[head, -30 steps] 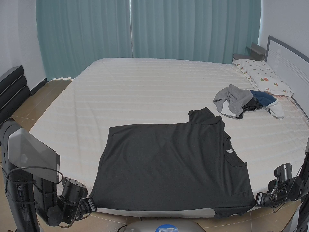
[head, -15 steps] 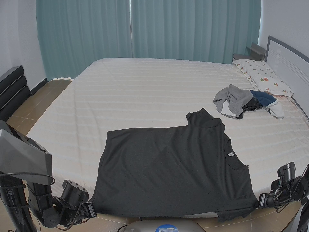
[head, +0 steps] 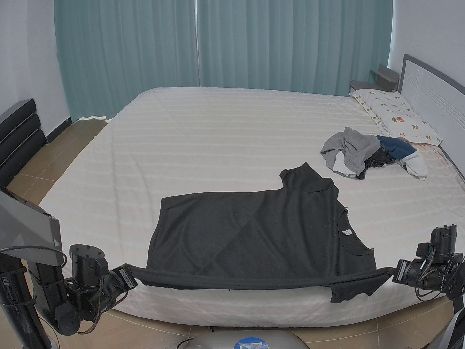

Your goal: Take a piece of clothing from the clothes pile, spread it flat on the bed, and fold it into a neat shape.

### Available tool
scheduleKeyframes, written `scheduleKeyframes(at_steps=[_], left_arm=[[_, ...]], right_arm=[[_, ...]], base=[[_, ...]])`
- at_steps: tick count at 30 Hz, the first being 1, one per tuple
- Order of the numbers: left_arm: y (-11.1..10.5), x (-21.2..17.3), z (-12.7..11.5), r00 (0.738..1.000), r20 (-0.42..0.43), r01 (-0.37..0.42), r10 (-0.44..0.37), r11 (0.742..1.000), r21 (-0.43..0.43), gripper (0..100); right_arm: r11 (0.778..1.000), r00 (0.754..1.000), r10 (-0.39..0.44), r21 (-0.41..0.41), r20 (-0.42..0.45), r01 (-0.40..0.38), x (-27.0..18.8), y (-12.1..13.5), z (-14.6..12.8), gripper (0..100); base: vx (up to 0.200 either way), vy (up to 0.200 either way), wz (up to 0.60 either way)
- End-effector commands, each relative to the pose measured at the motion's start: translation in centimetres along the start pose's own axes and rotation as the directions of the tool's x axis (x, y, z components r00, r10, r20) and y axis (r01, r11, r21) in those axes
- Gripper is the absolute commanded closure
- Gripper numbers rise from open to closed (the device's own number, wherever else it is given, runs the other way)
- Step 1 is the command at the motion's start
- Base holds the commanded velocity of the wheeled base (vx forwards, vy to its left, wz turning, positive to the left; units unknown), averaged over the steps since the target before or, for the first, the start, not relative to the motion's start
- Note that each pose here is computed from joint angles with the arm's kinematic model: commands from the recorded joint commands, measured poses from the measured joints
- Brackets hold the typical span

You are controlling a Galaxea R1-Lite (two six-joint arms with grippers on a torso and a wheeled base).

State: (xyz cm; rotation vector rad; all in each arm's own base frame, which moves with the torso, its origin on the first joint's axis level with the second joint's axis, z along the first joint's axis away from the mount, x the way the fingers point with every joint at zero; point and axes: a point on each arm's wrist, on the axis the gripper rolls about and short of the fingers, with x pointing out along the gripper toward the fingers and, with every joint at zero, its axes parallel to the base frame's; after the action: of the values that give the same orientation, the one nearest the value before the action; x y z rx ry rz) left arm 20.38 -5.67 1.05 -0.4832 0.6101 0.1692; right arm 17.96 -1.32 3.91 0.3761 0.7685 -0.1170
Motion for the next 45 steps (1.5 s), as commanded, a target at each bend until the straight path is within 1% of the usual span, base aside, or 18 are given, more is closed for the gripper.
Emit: scheduleKeyframes(at_steps=[1, 3, 4, 8, 10, 14, 22, 25, 30, 33, 35, 40, 43, 45], left_arm=[[0.1, 1.5, 0.2, 0.999, 0.034, 0.005, -0.004, 1.000, -0.030, 100], [-0.2, 2.3, 0.4, 0.998, 0.061, 0.020, -0.017, 0.999, -0.037, 100], [-0.2, 2.4, 0.4, 0.998, 0.061, 0.019, -0.017, 0.999, -0.036, 100], [-0.6, 2.9, 0.7, 0.996, 0.084, 0.038, -0.035, 0.999, -0.038, 100], [-0.8, 3.0, 0.8, 0.995, 0.092, 0.045, -0.041, 0.998, -0.041, 100], [-0.9, 2.9, 1.0, 0.994, 0.099, 0.052, -0.048, 0.998, -0.042, 100], [-1.1, 2.6, 1.3, 0.992, 0.115, 0.067, -0.061, 0.997, -0.046, 100], [-1.1, 2.3, 1.4, 0.991, 0.118, 0.070, -0.064, 0.996, -0.048, 100], [-1.0, 1.2, 1.7, 0.990, 0.125, 0.080, -0.073, 0.995, -0.057, 100], [-1.0, 0.9, 1.6, 0.990, 0.122, 0.082, -0.075, 0.995, -0.054, 100], [-1.0, 0.8, 1.5, 0.990, 0.117, 0.082, -0.075, 0.995, -0.053, 100], [-0.7, 0.3, 1.3, 0.992, 0.104, 0.074, -0.069, 0.996, -0.051, 100], [-0.6, 0.5, 1.1, 0.993, 0.096, 0.068, -0.063, 0.996, -0.049, 100], [-0.7, 0.7, 1.2, 0.993, 0.097, 0.075, -0.070, 0.996, -0.050, 100]], right_arm=[[0.999, 0.999, 0.034, 0.003, 0.013, -0.034, 2.2, 0.9, 1.4, 100], [0.999, 0.999, 0.032, -0.002, 0.012, -0.032, 3.3, 1.1, 1.8, 100], [0.999, 0.999, 0.032, -0.004, 0.015, -0.032, 3.5, 1.2, 1.9, 100], [0.998, 0.994, 0.065, -0.008, 0.092, -0.064, 4.2, 1.8, 3.5, 100], [0.997, 0.991, 0.071, -0.011, 0.117, -0.070, 4.2, 2.0, 3.9, 100], [0.996, 0.983, 0.089, -0.021, 0.162, -0.087, 3.8, 2.4, 4.8, 100], [0.994, 0.976, 0.112, -0.039, 0.189, -0.107, 2.9, 2.8, 5.1, 100], [0.991, 0.964, 0.130, -0.053, 0.233, -0.120, 2.1, 3.2, 5.8, 100], [0.988, 0.949, 0.151, -0.073, 0.276, -0.136, 0.7, 3.6, 6.2, 100], [0.988, 0.952, 0.150, -0.085, 0.267, -0.132, 0.4, 3.6, 5.9, 100], [0.988, 0.959, 0.142, -0.098, 0.243, -0.122, 0.2, 3.4, 5.4, 100], [0.987, 0.964, 0.139, -0.111, 0.227, -0.116, -0.5, 3.1, 4.5, 100], [0.985, 0.971, 0.130, -0.137, 0.200, -0.104, -0.2, 2.9, 4.0, 100], [0.985, 0.973, 0.128, -0.141, 0.190, -0.102, 0.0, 2.8, 4.0, 100]], base=[[0.000, 0.000, 0.00], [0.000, 0.000, 0.00], [0.000, 0.000, 0.00], [0.000, 0.000, 0.00], [0.000, 0.000, 0.00], [0.000, 0.000, 0.00], [0.000, 0.000, 0.00], [0.000, 0.000, 0.00], [0.000, 0.000, 0.00], [0.000, 0.000, 0.00], [0.000, 0.000, 0.00], [0.000, 0.000, 0.00], [0.000, 0.000, 0.00], [0.000, 0.000, 0.00]])
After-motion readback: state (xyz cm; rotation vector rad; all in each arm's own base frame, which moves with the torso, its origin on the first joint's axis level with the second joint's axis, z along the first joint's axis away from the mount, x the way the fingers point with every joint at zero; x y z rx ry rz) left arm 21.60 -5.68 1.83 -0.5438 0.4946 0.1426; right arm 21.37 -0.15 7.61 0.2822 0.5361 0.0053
